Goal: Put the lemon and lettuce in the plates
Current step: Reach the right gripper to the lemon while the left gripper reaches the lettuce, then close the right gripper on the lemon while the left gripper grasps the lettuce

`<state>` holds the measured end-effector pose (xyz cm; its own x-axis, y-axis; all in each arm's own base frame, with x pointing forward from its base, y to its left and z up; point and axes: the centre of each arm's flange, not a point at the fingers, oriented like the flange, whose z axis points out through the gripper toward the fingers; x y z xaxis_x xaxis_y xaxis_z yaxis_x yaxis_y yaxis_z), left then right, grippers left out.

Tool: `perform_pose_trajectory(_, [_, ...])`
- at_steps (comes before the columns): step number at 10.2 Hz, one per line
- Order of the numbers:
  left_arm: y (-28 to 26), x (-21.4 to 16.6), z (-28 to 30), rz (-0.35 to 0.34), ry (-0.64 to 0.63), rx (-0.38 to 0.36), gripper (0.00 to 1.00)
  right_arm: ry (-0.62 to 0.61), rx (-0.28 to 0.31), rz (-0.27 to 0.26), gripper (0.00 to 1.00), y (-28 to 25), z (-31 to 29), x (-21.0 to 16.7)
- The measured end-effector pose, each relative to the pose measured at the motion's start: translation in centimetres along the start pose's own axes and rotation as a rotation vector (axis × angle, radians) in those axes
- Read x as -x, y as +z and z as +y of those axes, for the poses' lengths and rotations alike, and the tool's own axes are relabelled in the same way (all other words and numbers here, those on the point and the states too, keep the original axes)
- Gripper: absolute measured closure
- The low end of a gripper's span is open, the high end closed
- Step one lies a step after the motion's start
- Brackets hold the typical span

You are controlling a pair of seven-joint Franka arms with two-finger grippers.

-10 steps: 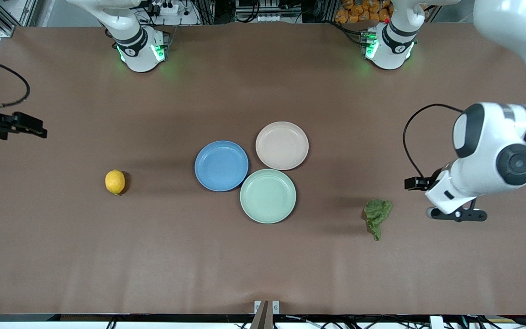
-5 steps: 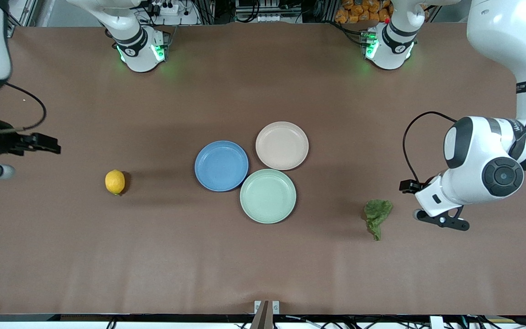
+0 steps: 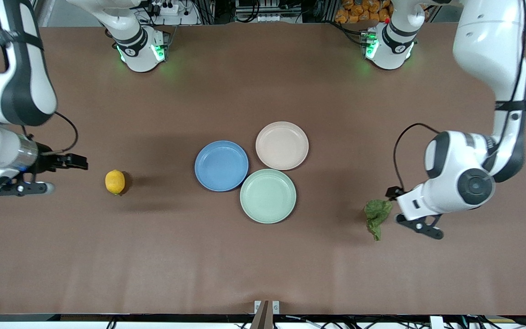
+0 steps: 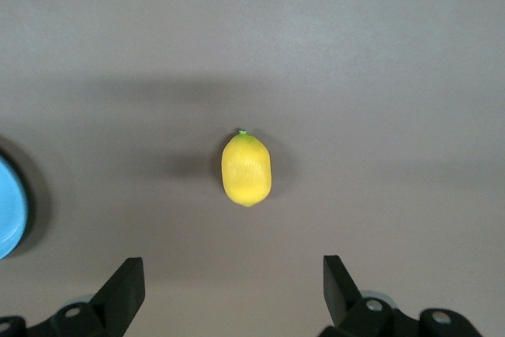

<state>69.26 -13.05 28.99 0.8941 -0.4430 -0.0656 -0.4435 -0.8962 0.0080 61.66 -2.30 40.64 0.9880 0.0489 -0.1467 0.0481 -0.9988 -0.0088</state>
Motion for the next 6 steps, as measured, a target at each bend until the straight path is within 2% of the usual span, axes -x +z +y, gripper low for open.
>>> perform_pose_trajectory(2, [3.3, -1.8, 2.4, 0.062, 0.031, 0.021, 0.0, -0.006, 0.001, 0.008, 0.0, 3.5, -0.3, -0.9])
perform_pose_trajectory(6, [4.9, -2.3, 3.1, 0.074, 0.069, 0.024, 0.0, -0.009, 0.004, 0.033, 0.0, 9.1, -0.5, -0.6])
